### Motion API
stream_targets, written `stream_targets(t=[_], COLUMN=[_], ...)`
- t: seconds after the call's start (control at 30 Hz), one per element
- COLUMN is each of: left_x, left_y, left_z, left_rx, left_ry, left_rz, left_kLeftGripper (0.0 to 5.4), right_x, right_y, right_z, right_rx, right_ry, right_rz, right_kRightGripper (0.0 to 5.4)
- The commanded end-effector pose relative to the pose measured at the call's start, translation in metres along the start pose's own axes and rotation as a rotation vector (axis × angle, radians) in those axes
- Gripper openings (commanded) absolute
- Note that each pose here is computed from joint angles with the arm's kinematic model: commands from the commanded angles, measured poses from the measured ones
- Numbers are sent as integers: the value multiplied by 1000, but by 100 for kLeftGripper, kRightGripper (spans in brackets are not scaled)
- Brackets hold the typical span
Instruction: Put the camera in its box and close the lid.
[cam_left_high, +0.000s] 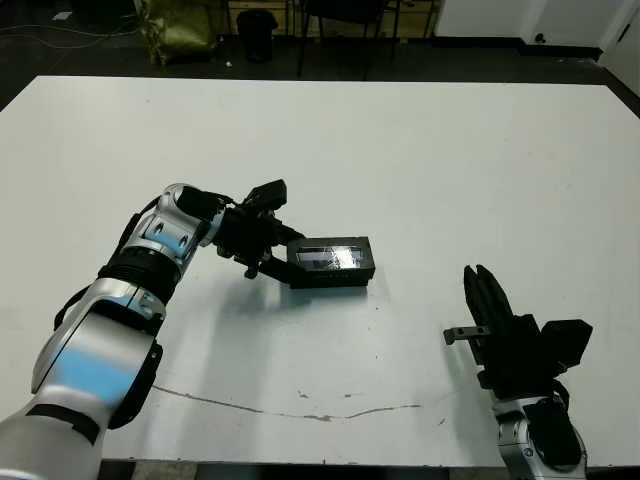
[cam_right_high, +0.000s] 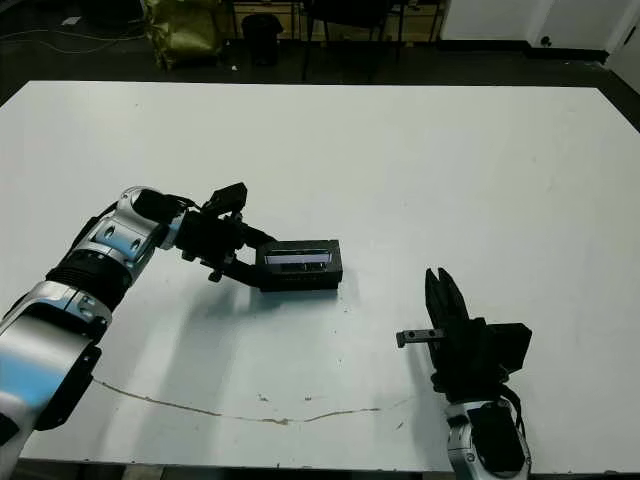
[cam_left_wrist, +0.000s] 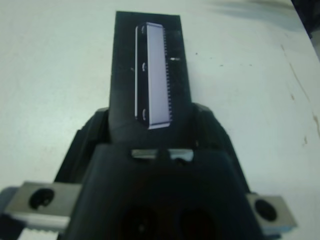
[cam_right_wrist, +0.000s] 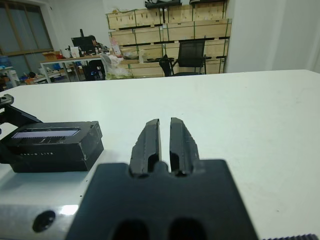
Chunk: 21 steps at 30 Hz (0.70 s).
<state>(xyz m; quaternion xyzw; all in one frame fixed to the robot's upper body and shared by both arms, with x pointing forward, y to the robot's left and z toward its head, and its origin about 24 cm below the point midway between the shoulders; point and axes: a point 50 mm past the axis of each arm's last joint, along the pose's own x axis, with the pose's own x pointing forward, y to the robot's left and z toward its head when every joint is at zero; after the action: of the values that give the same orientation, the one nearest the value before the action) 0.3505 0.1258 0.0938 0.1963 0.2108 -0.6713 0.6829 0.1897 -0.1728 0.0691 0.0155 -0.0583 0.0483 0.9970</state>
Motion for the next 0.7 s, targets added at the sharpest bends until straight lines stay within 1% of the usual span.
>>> stream_targets(t=[0.03, 0.23, 0.33, 0.5, 0.6, 0.7], left_x=[-7, -6, -5, -3, -1, 0], left_y=[2, 2, 1, -1, -2, -3], left_z=[-5, -6, -8, -12, -15, -18], left_rx=[-15, -11, -19, -28, -28, -50], left_ry=[42, 57, 59, 47, 62, 87], left_rz=[24, 17, 11, 9, 7, 2], left_kLeftGripper=[246, 246, 246, 246, 246, 246], right_x=[-3, -2, -2, -2, -2, -2], right_y=[-1, -2, -3, -3, -3, -4], right_z=[-3, -5, -6, -6, -5, -6], right_rx=[7, 0, -21, -13, -17, -9], right_ry=[32, 24, 29, 28, 32, 9], right_rz=[-4, -3, -5, -2, -11, 7], right_kRightGripper=[0, 0, 0, 0, 0, 0])
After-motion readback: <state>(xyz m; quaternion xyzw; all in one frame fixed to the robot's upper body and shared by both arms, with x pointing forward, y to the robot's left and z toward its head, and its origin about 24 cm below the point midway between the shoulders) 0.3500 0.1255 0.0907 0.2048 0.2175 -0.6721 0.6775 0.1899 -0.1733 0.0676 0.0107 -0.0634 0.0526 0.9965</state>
